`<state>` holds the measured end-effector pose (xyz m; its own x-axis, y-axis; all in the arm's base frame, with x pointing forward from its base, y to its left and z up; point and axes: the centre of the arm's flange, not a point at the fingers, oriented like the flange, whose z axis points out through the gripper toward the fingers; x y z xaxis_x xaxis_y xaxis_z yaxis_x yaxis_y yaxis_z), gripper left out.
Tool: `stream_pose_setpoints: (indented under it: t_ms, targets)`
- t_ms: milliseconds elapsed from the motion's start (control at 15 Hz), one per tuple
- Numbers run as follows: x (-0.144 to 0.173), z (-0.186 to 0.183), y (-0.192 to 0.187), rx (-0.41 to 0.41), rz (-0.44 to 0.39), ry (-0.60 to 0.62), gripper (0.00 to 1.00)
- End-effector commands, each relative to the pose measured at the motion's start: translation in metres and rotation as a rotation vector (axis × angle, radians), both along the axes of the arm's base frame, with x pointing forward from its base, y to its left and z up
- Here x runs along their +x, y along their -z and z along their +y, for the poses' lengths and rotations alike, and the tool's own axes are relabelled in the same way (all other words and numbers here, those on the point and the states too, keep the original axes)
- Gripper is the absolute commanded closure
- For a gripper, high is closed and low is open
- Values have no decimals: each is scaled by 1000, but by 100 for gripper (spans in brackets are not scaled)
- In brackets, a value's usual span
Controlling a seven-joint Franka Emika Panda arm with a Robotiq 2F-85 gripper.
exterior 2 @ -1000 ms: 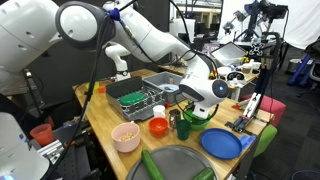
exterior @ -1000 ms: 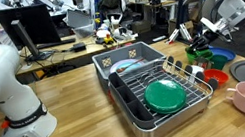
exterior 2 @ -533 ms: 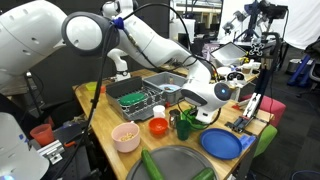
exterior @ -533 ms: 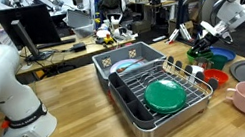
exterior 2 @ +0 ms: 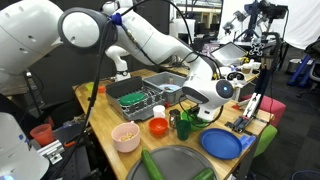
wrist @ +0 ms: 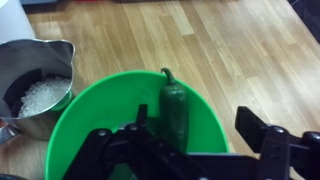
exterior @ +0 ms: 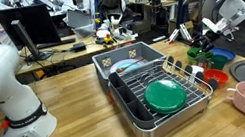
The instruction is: Pick up the green object on the tray and put it in the green bowl
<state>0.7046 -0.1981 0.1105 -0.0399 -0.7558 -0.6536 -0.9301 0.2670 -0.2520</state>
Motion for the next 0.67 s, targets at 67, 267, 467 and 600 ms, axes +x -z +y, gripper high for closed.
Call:
stream_pose_setpoints:
  t_ms: [67,267,467,600]
  targets:
    - [-33,-4,-37,44,-84,30,0]
    - [-56,-5,-49,131,-62,58,0]
    - [-92,2,-54,264,55,102,0]
    - [-71,-3,-39,217,43,66,0]
